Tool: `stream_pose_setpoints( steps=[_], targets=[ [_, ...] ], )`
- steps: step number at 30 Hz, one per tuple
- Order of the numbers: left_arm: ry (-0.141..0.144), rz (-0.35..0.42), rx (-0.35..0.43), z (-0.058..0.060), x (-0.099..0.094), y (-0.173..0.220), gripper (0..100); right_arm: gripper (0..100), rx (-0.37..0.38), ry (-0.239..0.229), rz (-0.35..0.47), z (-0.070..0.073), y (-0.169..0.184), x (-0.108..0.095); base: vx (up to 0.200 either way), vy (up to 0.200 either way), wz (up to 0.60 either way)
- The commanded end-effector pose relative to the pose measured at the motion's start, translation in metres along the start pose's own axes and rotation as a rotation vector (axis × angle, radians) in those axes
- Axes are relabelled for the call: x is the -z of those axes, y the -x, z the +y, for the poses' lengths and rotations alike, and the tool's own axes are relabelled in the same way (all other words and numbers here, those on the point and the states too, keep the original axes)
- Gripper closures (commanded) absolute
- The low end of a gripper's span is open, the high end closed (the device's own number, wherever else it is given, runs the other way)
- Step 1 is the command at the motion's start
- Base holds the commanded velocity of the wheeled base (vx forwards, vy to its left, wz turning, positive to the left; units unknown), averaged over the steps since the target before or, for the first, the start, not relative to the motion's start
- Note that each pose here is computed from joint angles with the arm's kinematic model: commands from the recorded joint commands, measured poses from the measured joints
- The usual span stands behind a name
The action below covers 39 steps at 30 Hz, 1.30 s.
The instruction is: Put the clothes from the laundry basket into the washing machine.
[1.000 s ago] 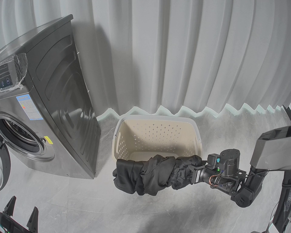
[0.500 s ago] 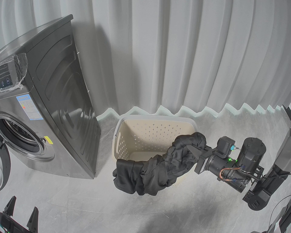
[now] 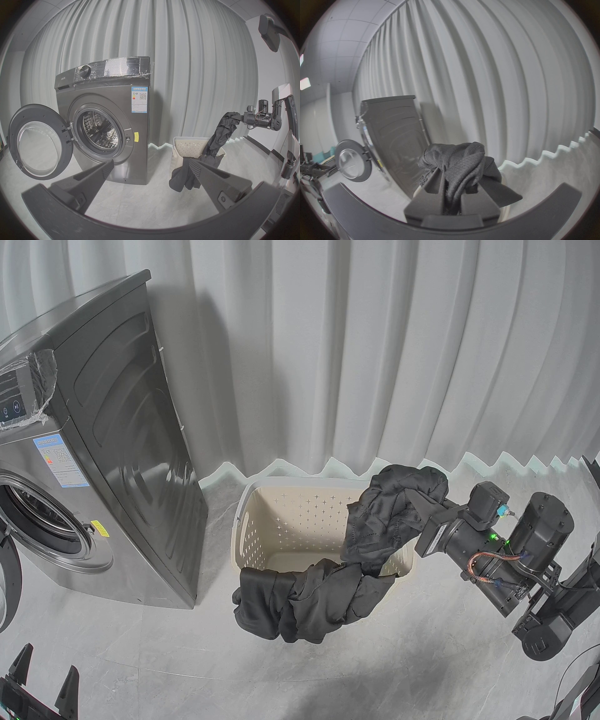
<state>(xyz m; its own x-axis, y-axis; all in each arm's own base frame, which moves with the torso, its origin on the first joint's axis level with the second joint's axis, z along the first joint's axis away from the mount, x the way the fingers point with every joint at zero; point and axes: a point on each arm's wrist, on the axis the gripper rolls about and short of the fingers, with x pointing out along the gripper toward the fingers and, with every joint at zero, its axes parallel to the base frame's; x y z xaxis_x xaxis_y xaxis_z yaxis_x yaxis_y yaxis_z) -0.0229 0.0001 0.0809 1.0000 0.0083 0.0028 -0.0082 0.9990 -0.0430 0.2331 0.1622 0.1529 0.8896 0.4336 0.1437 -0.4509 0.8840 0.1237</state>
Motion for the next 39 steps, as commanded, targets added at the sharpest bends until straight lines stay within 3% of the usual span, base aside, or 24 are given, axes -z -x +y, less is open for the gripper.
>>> stream_pose_setpoints(
  steps=[1, 4, 16, 22, 30, 39],
  targets=[
    [-0.006, 0.0, -0.001, 0.0, 0.005, 0.0, 0, 100, 0.058, -0.005, -0.007, -0.001, 0.002, -0.004, 0.0, 0.0, 0.0],
    [-0.006, -0.002, -0.001, 0.0, 0.005, 0.0, 0, 100, 0.057, -0.011, -0.015, -0.001, 0.004, -0.008, 0.0, 0.0, 0.0],
    [-0.011, -0.002, 0.008, 0.0, 0.005, 0.0, 0, 100, 0.035, -0.02, -0.03, 0.0, 0.014, -0.016, -0.2, 0.0, 0.0],
    [-0.04, 0.001, 0.004, 0.0, 0.005, 0.0, 0, 100, 0.025, -0.024, -0.055, 0.001, 0.022, -0.028, -0.067, 0.0, 0.0],
    [0.0, 0.0, 0.007, 0.0, 0.005, 0.0, 0, 100, 0.022, -0.023, -0.035, 0.001, 0.024, -0.022, 0.0, 0.05, 0.0],
    [0.003, 0.0, 0.007, 0.0, 0.005, 0.0, 0, 100, 0.017, -0.026, -0.04, 0.003, 0.024, -0.023, 0.0, 0.2, 0.0]
  ],
)
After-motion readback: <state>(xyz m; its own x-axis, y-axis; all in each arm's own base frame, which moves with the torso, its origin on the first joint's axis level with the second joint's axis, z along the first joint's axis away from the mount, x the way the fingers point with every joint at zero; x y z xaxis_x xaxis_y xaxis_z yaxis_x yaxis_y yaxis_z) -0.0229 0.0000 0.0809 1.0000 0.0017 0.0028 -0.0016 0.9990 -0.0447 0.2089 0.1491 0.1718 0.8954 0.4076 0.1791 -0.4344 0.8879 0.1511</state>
